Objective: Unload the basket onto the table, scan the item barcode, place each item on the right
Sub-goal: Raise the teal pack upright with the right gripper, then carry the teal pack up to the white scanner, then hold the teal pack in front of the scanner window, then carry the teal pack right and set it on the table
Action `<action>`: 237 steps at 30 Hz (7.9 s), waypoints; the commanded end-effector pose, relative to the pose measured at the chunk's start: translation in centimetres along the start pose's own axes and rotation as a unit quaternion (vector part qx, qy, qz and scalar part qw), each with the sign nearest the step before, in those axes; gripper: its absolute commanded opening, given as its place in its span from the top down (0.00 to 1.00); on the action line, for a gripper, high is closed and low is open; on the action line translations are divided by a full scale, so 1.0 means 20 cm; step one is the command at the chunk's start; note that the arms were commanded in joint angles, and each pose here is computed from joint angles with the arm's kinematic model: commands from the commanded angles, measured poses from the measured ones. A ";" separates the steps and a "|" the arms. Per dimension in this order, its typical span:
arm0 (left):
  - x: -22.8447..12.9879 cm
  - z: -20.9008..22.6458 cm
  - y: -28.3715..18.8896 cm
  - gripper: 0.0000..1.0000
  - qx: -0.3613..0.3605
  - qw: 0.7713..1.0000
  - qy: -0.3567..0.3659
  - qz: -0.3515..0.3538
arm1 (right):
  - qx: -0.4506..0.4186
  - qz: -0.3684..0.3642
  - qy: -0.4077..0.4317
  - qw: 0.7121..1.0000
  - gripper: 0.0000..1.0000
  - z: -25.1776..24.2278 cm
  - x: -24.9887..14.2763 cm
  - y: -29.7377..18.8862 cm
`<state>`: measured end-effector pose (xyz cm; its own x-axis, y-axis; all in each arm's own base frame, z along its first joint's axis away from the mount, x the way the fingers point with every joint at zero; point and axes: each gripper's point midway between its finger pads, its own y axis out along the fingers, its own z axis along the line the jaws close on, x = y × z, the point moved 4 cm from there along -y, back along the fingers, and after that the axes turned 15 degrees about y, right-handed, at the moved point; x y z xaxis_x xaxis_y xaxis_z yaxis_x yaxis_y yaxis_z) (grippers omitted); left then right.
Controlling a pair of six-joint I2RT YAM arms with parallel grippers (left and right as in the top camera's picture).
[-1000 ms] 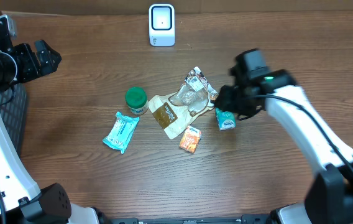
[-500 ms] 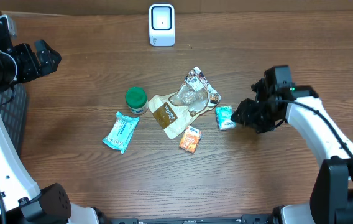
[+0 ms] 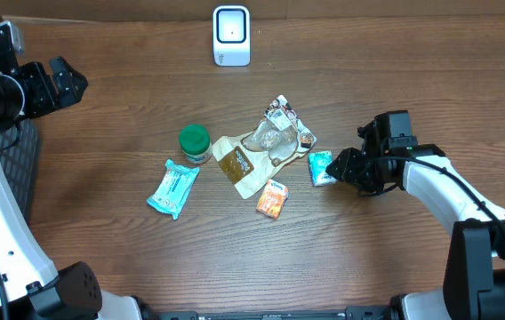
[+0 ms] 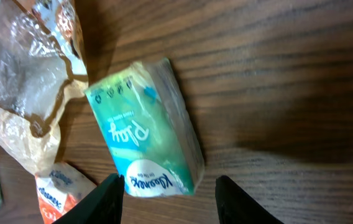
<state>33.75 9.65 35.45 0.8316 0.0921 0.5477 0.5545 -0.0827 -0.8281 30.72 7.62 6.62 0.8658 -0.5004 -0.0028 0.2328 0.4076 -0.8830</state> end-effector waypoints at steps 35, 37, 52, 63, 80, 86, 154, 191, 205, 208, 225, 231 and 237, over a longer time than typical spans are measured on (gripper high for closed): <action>0.02 -0.02 -0.03 0.00 -0.005 1.000 0.014 -0.012 | 0.451 0.253 -0.100 0.850 0.96 0.66 -0.19 -0.48; 0.02 -0.02 -0.03 0.00 -0.005 1.000 0.014 -0.012 | 0.468 0.284 -0.093 0.832 0.96 0.70 -0.18 -0.54; 0.02 -0.02 -0.03 0.00 -0.005 1.000 0.014 -0.012 | 0.465 0.300 -0.095 0.828 0.96 0.92 -0.14 -0.88; 0.02 -0.02 -0.03 0.00 -0.005 1.000 0.014 -0.012 | 0.481 0.272 -0.142 0.821 0.96 0.93 -0.15 -0.91; 0.02 -0.02 -0.03 0.00 -0.005 1.000 0.014 -0.012 | 0.480 0.289 -0.166 0.811 0.96 0.92 -0.27 -0.61; 0.02 -0.02 -0.03 0.00 -0.005 1.000 0.014 -0.012 | 0.456 0.261 -0.110 0.844 0.96 0.90 -0.23 -0.50; 0.02 -0.02 -0.03 0.00 -0.005 1.000 0.014 -0.012 | -0.156 -0.478 -0.582 0.639 0.96 1.64 0.68 0.46; 0.02 -0.02 -0.03 0.01 -0.005 1.000 0.014 -0.012 | -0.141 -0.204 0.049 0.968 0.96 0.57 0.29 -1.03; 0.02 -0.02 -0.03 0.00 -0.005 1.000 0.014 -0.012 | -0.158 -0.064 0.192 0.966 0.96 -0.14 0.38 -0.54; 0.02 -0.02 -0.03 0.00 -0.005 1.000 0.014 -0.012 | -0.140 -0.054 0.203 0.968 0.96 -0.23 0.37 -0.44; 0.02 -0.02 -0.03 0.01 -0.005 1.000 0.014 -0.012 | -0.106 -0.070 0.143 0.981 0.96 -0.30 0.41 -0.31; 0.02 -0.02 -0.03 0.00 -0.005 1.000 0.014 -0.012 | -0.105 -0.085 0.169 0.976 0.87 -0.35 0.44 -0.34; 0.02 -0.02 -0.03 0.00 -0.005 1.000 0.014 -0.012 | -0.111 -0.069 0.177 0.976 0.34 -0.35 0.41 -0.35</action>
<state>33.76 9.57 35.47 0.8309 0.0926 0.5487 0.5558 -0.0891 -0.8265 33.30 -4.74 9.36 0.6195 -0.7850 0.0016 0.2071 0.1615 -0.9649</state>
